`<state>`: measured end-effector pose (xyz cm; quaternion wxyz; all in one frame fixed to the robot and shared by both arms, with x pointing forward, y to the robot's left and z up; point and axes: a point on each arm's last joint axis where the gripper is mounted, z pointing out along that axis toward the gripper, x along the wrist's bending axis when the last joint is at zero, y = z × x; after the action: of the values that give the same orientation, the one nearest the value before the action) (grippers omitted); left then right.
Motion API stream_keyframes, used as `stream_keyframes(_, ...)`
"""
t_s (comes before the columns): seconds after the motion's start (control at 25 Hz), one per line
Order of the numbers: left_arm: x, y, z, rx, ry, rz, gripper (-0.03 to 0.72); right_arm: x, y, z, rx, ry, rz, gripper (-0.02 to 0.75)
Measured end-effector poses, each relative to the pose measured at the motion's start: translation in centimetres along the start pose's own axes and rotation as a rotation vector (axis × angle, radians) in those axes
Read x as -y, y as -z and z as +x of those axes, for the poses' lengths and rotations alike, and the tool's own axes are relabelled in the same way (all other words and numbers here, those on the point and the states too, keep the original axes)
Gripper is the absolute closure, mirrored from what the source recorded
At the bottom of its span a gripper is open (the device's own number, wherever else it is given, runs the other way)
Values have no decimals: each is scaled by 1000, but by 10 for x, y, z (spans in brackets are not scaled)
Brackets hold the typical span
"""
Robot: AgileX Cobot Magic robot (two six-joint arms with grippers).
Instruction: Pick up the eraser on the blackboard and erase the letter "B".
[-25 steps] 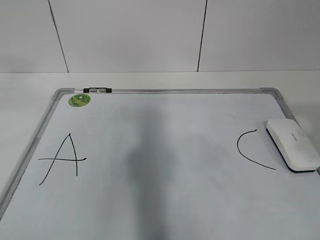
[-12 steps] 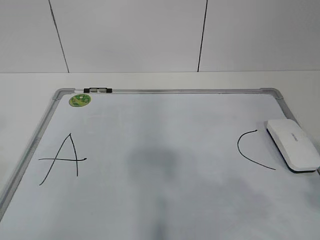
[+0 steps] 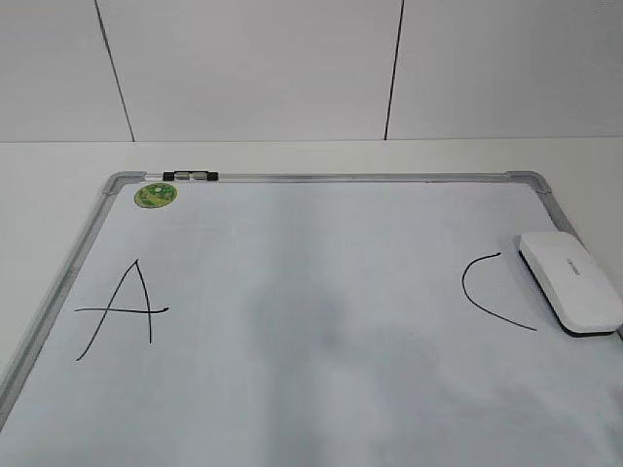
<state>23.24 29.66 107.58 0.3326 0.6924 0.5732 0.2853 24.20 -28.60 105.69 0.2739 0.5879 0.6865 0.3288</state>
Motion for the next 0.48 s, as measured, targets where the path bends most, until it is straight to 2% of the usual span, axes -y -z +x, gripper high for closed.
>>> stream_keyframes(0.24,19,-5,-1,-12,-3,-123,444,10,11,1,26,18,-106,149)
stream_keyframes(0.48,19,-12,2,-38,-11,-138,444,19,7,-6,116,48,-129,149)
